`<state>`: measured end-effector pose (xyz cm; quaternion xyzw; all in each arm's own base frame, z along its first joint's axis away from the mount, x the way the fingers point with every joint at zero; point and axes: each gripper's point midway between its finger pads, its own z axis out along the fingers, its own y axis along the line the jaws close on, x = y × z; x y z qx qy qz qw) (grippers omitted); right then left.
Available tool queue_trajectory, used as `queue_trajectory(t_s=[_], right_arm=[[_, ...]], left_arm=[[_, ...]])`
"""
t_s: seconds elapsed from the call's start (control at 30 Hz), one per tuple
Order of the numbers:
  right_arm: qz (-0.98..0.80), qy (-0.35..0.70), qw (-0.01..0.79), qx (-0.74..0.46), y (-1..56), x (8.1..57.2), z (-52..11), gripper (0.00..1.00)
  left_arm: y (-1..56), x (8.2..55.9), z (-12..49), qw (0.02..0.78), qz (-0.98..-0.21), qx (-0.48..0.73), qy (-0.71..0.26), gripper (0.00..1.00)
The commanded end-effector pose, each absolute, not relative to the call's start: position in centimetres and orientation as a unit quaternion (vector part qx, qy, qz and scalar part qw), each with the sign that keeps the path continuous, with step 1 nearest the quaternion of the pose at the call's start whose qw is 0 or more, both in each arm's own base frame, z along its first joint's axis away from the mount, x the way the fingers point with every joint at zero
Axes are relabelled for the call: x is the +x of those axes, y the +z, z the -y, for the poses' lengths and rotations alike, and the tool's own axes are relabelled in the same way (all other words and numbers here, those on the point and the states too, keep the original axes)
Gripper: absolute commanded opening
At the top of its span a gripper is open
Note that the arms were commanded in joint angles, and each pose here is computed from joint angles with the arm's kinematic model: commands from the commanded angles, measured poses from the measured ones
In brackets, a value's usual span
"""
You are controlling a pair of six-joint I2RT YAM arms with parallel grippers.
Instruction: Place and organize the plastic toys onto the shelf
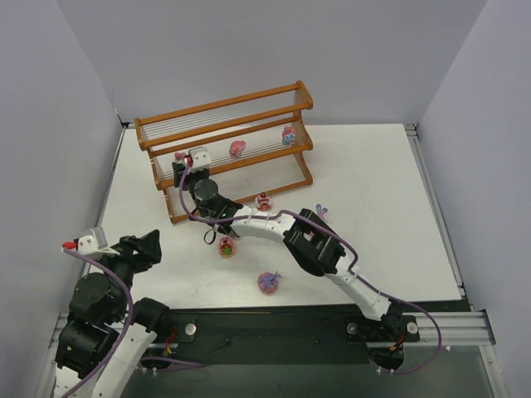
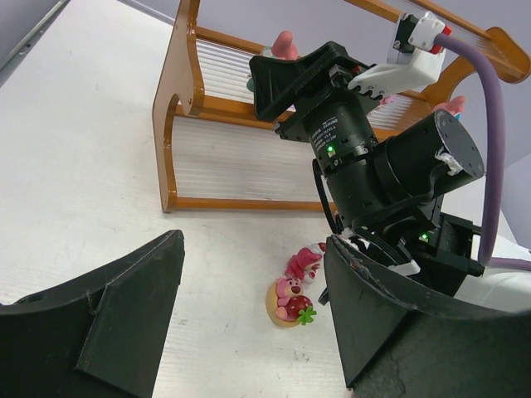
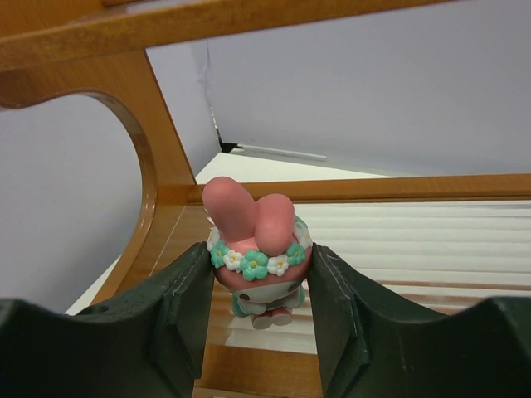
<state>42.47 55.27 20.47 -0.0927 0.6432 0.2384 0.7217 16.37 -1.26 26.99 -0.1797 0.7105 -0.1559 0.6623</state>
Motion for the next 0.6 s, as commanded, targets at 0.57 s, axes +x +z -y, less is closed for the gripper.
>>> queue_trajectory(t_s=[0.57], right_arm=[[-0.627,0.24,0.739,-0.058,22.5,43.1,-55.6,0.35]], left_arm=[[27.5,16.2,0.8,0.672,-0.702,-0.182,-0.15,0.78]])
